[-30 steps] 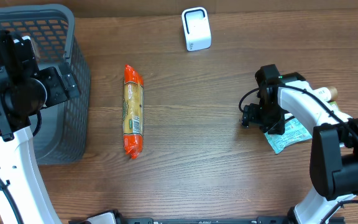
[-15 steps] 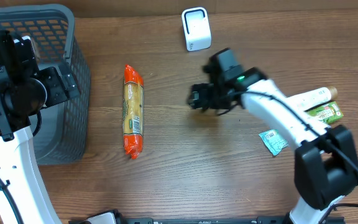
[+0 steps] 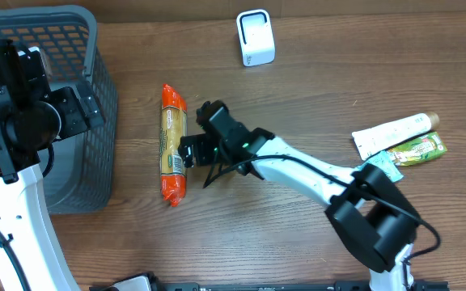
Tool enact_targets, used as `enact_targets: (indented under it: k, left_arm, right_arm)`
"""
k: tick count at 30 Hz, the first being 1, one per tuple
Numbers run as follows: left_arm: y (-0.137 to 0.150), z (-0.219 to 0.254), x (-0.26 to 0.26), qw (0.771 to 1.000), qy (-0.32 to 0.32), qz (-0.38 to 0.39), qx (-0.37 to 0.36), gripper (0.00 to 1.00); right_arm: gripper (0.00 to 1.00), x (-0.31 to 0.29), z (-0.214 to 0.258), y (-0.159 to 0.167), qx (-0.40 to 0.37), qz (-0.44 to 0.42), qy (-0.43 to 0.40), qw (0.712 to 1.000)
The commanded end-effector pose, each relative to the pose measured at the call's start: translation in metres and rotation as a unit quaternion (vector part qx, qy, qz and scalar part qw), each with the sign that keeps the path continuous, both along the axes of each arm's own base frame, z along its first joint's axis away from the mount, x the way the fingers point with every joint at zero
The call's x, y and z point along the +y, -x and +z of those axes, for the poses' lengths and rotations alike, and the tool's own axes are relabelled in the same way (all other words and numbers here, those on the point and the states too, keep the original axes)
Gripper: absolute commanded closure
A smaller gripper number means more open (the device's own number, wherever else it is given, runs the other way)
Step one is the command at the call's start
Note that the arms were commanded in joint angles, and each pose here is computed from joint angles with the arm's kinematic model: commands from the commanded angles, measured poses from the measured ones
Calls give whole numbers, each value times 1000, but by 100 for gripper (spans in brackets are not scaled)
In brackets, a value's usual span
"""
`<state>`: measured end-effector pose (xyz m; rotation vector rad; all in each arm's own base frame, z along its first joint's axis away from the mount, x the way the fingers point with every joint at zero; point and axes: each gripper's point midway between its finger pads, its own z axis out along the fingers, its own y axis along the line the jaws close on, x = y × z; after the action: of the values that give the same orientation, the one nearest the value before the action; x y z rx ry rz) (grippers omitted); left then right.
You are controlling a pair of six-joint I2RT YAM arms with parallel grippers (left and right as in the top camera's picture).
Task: Scan the item barcode
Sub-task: 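Reach the right gripper to the spaghetti pack and grasp it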
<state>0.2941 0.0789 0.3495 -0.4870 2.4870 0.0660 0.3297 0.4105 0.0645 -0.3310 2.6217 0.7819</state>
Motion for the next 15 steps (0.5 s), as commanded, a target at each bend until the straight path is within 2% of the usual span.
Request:
enact_targets:
  k: [1,15]
  left_arm:
    - [-2,-1,0,1000,4,1,-1,0]
    - [-2,-1,0,1000,4,1,-1,0]
  right_arm:
    - [0,17,0,-7,-11,-9,-4,1000]
    - [0,56,-33,18,-10,28,10,1000]
